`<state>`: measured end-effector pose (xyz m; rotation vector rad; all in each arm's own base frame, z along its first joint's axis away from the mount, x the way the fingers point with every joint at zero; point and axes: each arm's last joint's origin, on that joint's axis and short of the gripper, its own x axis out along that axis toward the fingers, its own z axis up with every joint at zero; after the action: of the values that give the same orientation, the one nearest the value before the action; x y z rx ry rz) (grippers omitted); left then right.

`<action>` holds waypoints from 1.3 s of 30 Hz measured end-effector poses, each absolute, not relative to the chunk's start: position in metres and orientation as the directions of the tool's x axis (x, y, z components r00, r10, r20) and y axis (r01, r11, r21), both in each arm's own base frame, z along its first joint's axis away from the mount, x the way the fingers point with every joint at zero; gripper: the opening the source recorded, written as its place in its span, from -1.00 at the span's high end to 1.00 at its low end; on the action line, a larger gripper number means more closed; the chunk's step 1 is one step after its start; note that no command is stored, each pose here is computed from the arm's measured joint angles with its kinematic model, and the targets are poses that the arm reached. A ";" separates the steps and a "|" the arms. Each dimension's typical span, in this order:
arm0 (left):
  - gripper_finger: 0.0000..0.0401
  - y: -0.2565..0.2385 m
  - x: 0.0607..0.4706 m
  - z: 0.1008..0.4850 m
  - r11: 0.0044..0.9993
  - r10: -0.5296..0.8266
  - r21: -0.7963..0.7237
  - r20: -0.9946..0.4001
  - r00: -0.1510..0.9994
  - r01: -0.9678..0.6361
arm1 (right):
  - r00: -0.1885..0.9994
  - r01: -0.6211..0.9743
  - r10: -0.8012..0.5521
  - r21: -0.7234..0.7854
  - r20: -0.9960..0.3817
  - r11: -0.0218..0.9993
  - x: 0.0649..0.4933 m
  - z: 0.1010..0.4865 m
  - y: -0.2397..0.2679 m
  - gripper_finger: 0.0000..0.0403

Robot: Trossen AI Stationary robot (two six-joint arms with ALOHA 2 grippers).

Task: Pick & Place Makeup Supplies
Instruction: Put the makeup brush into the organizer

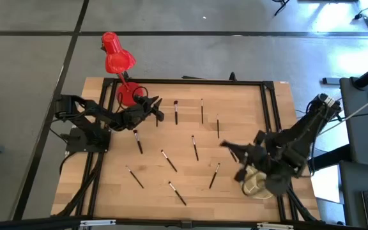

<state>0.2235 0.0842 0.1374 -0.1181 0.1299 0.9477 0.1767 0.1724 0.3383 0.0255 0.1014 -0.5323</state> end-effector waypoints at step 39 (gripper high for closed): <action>0.56 0.084 0.231 0.140 0.621 0.767 -0.033 -0.184 0.615 -0.783 | 0.875 0.206 -0.112 0.154 -0.471 0.966 0.083 0.246 0.187 0.77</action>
<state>0.2312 0.0840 0.1402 -0.1137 0.1580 0.8951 0.0835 0.1874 0.2457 0.2028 0.4777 -0.1670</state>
